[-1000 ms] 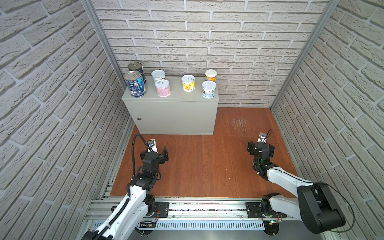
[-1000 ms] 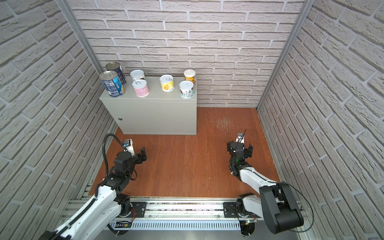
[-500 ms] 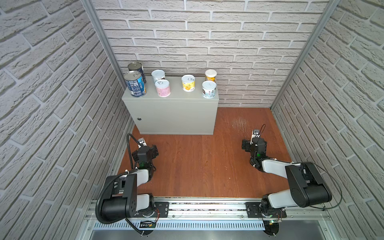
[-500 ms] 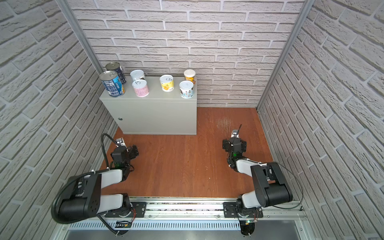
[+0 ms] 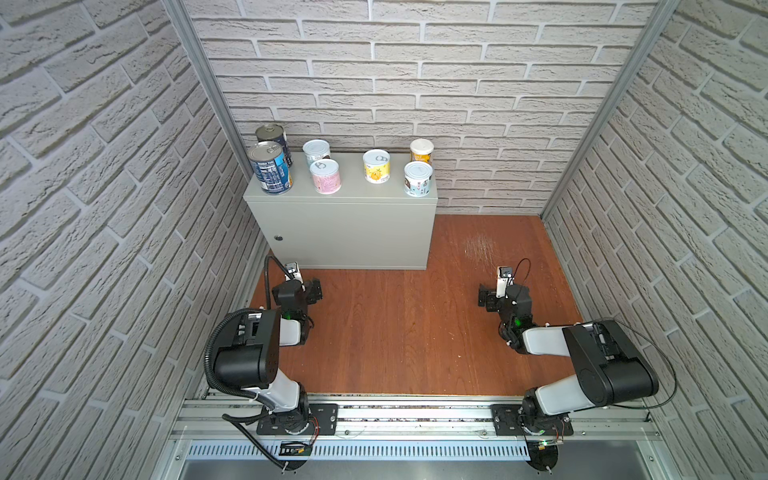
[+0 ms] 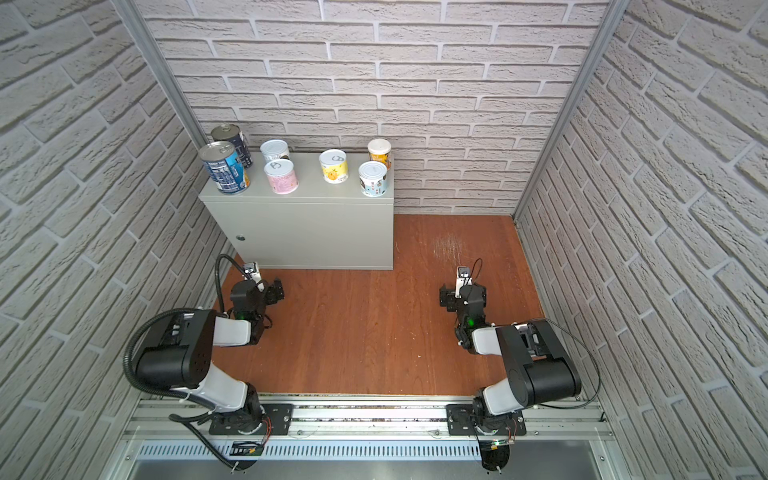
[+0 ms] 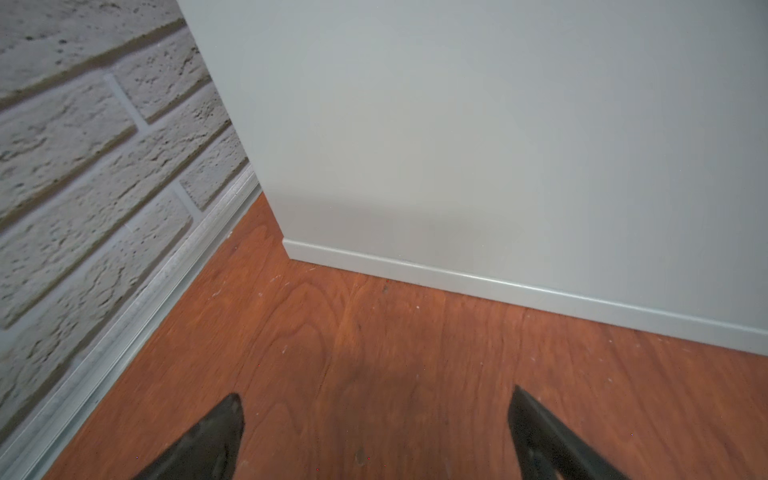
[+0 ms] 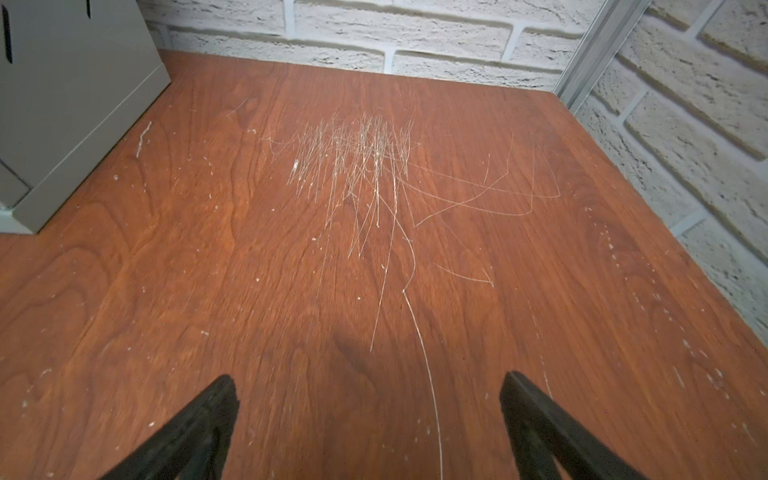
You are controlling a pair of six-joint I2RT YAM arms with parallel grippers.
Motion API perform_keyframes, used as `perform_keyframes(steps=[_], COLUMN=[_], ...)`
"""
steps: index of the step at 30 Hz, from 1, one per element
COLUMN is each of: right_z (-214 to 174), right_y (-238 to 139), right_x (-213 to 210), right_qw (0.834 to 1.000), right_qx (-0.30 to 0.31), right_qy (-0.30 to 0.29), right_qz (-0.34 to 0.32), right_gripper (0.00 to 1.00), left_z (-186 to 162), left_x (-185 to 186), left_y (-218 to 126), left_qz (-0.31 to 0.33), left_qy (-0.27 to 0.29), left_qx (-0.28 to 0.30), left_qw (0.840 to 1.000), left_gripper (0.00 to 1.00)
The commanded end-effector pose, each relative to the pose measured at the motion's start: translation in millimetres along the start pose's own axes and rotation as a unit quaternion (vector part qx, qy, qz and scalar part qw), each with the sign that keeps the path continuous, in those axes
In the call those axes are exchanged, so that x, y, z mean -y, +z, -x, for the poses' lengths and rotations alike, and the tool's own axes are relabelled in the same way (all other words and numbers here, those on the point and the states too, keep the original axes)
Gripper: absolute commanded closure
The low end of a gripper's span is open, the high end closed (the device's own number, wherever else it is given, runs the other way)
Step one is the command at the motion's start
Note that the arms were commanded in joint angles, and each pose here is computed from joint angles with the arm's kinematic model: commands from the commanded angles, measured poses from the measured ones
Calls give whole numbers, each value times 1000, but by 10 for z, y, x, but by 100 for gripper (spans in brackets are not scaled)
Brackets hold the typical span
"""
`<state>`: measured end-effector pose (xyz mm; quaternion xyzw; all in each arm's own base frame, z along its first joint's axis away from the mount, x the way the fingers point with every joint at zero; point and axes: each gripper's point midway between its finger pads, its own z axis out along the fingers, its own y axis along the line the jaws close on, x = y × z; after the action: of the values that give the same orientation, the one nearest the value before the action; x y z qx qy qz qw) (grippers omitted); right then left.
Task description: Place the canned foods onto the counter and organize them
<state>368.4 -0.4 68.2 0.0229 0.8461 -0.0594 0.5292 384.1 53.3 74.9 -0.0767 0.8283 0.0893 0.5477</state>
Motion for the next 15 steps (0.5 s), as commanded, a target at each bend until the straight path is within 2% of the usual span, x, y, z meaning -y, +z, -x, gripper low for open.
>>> perform_keyframes(steps=[1,15], right_z=[323,318], right_y=[-12,-4], right_x=[-65,-61], right_qw=[999,999], right_qx=[48,50], right_qy=[1,1], right_qz=[21,20], right_gripper=[1,0], left_z=[179,172], left_x=[44,48], left_y=[15,17], left_qz=[-12,-12], left_qy=[6,7], left_qx=[31,30], left_qw=[999,999], left_gripper=[2,2])
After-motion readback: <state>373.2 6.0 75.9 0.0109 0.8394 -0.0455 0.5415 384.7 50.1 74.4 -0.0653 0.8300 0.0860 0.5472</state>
